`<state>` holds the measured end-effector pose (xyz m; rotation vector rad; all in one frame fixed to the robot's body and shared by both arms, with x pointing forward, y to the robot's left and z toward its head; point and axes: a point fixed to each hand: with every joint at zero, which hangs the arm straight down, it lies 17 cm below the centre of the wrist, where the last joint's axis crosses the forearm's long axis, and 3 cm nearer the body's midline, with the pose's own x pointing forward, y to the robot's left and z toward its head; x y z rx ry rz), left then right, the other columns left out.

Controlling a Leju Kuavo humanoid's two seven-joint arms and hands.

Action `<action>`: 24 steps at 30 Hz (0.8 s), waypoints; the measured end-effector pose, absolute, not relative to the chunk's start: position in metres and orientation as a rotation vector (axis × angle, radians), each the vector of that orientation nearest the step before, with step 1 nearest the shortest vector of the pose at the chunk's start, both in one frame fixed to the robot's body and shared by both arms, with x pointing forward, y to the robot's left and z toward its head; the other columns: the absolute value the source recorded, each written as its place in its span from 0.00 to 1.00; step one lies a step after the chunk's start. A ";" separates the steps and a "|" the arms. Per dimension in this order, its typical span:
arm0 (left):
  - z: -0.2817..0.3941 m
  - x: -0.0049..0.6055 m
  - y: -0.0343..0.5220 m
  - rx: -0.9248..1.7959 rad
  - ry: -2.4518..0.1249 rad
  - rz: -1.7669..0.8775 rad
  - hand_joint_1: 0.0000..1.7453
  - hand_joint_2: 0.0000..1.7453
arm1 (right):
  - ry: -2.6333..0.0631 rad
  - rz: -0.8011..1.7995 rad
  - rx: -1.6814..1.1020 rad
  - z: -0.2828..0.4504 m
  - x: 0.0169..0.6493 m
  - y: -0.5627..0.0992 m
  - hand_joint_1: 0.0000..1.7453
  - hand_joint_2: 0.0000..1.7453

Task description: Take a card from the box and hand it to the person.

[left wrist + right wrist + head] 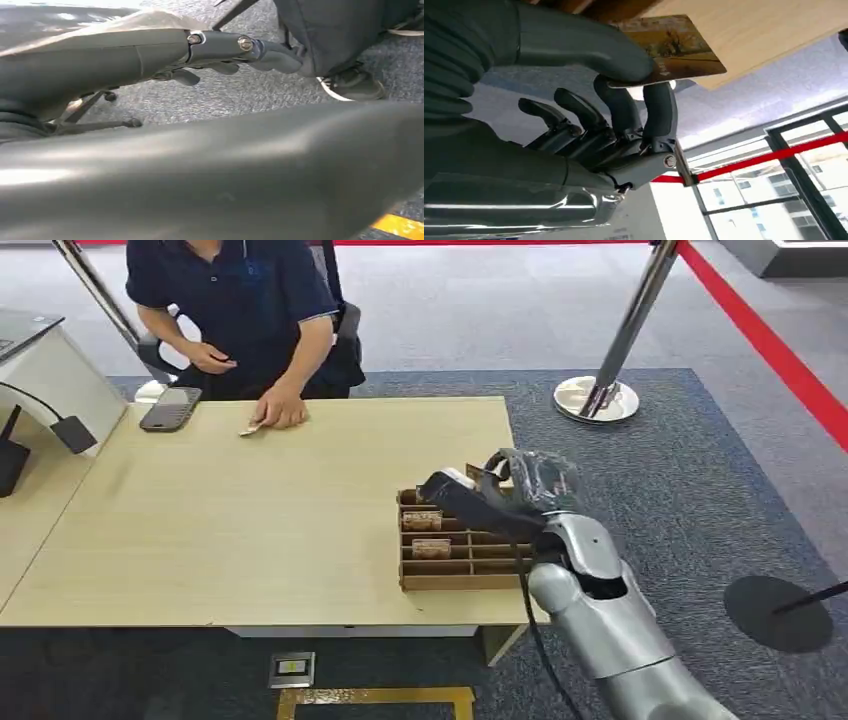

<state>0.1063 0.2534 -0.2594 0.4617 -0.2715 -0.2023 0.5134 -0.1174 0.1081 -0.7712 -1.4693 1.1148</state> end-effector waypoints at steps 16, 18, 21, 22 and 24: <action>-0.259 0.110 0.256 0.469 -0.289 -0.212 0.00 0.00 | -1.648 1.101 -0.584 0.178 0.537 -0.073 0.93 1.00; -0.258 0.111 0.256 0.470 -0.290 -0.214 0.00 0.00 | -1.648 1.123 -0.568 0.185 0.546 -0.059 0.92 1.00; -0.258 0.111 0.257 0.473 -0.290 -0.211 0.00 0.00 | -1.651 1.146 -0.546 0.194 0.553 -0.042 0.87 1.00; -0.258 0.111 0.257 0.474 -0.288 -0.208 0.00 0.00 | -1.647 1.154 -0.538 0.195 0.554 -0.036 0.87 1.00; -0.258 0.110 0.258 0.475 -0.279 -0.204 0.00 0.00 | -1.646 1.168 -0.522 0.199 0.556 -0.025 0.86 1.00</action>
